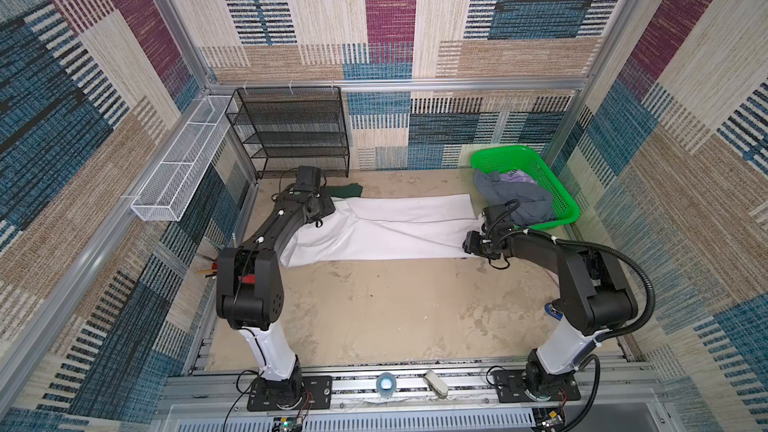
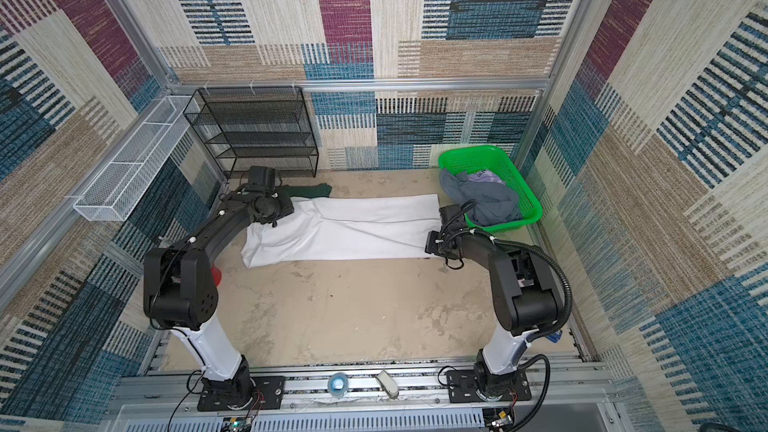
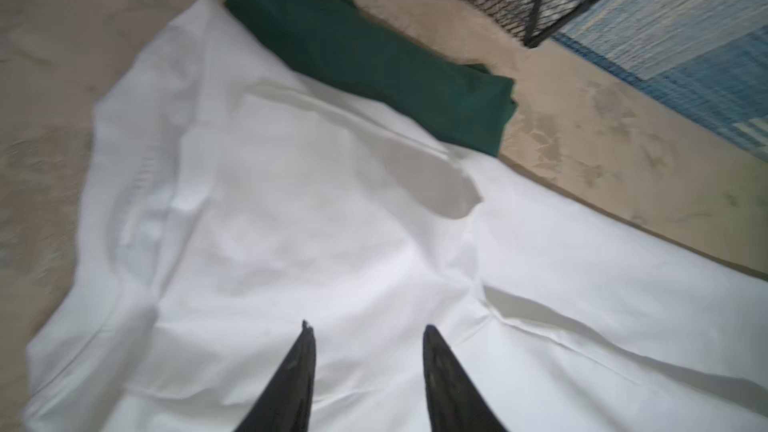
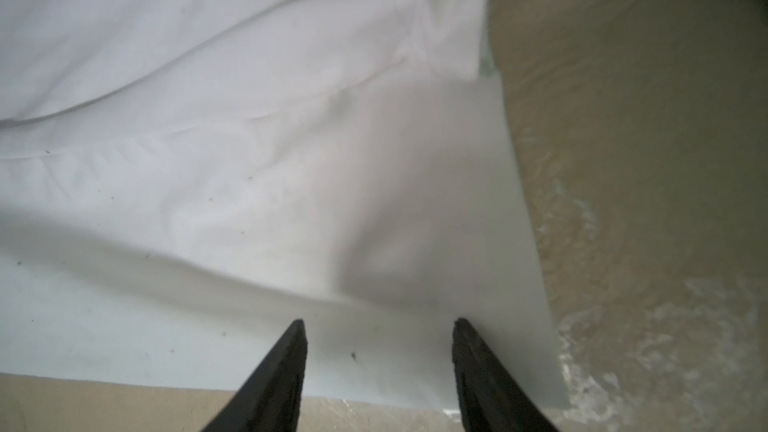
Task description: Fold and stack the t-shirts
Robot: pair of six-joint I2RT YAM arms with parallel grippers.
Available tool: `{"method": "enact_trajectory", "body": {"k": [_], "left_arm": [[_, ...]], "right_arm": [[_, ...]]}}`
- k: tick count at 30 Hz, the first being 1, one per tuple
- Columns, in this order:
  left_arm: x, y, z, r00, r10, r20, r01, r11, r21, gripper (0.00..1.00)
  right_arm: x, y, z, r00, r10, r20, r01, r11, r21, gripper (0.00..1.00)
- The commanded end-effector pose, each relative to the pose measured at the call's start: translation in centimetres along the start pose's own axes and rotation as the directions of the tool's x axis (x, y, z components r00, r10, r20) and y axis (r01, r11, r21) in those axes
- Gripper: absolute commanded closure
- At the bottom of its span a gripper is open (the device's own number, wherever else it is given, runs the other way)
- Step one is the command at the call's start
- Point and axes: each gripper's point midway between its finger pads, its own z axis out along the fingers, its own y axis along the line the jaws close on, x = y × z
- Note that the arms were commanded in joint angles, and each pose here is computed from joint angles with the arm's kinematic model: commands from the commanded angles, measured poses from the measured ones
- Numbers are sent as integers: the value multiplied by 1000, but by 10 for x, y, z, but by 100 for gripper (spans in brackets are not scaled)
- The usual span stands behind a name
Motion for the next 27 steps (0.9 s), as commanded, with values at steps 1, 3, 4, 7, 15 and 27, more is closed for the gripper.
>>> {"method": "enact_trajectory", "body": {"k": [1,3,4,7,15,27], "left_arm": [[26,55,-5,999,-34,-39,27,987,-156,54],[41,75,-5,995,-71,-75,58,983,-173,53],[47,84,-5,993,-85,-87,68,980,-185,52],[56,105,-4,988,-113,-104,89,973,-213,49],[71,129,10,971,-133,-198,74,957,-280,47],[71,136,6,967,-162,-198,94,945,-312,100]], "right_arm": [[-3,-2,-7,1000,-5,14,4,1000,18,42],[-2,-3,-9,1000,-10,16,9,1000,24,40],[-1,-4,-11,1000,-9,19,9,1000,26,40],[3,-5,-13,1000,-6,20,6,1000,18,39],[10,-9,-16,1000,9,15,-9,1000,10,38],[14,-27,1,999,39,-12,-39,999,8,38]]}}
